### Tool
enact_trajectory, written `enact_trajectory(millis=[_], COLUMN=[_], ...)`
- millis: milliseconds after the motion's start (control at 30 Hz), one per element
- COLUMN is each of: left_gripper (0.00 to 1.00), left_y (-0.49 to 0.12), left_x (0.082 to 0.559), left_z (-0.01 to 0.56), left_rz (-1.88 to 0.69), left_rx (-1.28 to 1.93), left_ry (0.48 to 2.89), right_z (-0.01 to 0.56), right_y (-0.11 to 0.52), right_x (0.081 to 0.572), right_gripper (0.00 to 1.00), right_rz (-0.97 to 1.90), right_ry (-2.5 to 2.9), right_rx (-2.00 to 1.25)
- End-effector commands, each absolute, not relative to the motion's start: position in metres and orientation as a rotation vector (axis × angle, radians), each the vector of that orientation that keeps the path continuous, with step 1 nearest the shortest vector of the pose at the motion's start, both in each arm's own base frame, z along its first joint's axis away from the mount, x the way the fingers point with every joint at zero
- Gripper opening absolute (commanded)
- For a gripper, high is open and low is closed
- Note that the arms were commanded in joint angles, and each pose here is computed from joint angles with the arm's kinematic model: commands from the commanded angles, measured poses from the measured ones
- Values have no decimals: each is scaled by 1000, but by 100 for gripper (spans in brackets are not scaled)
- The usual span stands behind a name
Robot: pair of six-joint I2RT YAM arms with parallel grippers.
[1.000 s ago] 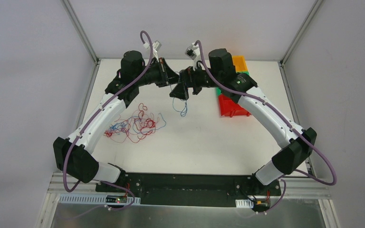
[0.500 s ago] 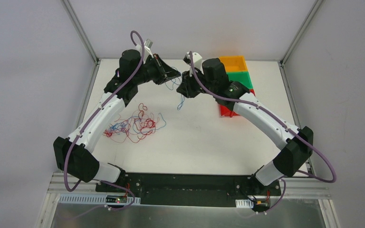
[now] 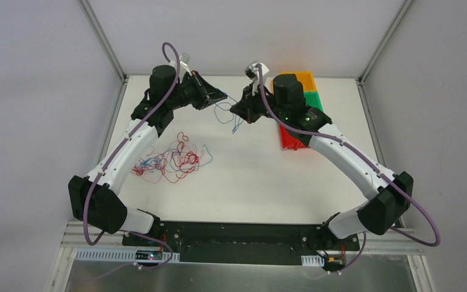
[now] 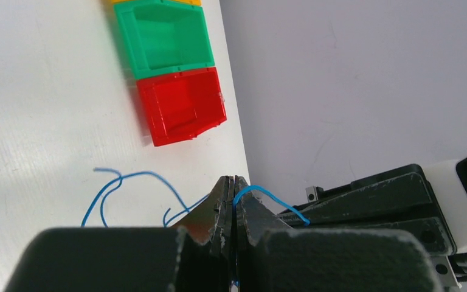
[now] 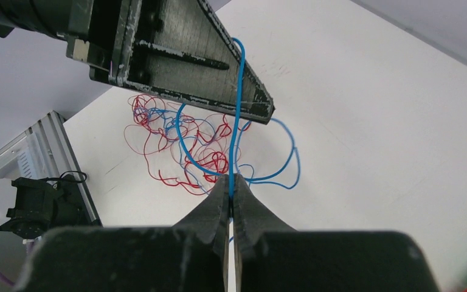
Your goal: Untangle the cables
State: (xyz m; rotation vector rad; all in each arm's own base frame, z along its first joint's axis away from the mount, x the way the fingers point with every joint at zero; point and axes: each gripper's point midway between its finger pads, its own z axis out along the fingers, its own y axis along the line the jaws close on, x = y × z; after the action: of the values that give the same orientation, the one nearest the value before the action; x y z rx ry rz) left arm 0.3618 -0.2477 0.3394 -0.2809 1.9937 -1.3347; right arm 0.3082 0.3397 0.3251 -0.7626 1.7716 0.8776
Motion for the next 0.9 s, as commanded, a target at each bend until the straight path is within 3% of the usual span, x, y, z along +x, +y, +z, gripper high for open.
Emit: enact_trajectory(millis=[0, 33, 167, 367, 467, 633, 733, 800, 867], left_gripper=[0, 0, 0, 0, 0, 0, 0, 0, 0], left_y=[-247, -247, -249, -252, -255, -258, -259, -259, -259], left_x=[348, 347, 346, 346, 345, 343, 343, 342, 342], left_z=[373, 376, 382, 387, 388, 392, 394, 394, 393], left_rz=[-1420, -1424, -1453, -1482, -1498, -1528, -1544, -1546, -1547], left_rx=[-191, -186, -189, -171, -162, -160, -163, -166, -169], left_ry=[1889, 1884, 1865, 1854, 1850, 1841, 1838, 1838, 1840], right_z=[350, 349, 345, 341, 340, 337, 340, 341, 348], right_y=[337, 337, 344, 353, 356, 359, 354, 350, 345], right_x=[305, 306, 300, 288, 289, 306, 325, 332, 332], right_gripper=[0, 0, 32, 57, 65, 66, 61, 49, 30], right_rz=[879, 873, 908, 942, 933, 817, 725, 688, 678], right_ry=[1667, 1665, 1657, 1634, 1623, 1598, 1569, 1549, 1516], right_rx=[-791, -803, -856, -927, -943, -921, -851, -818, -792])
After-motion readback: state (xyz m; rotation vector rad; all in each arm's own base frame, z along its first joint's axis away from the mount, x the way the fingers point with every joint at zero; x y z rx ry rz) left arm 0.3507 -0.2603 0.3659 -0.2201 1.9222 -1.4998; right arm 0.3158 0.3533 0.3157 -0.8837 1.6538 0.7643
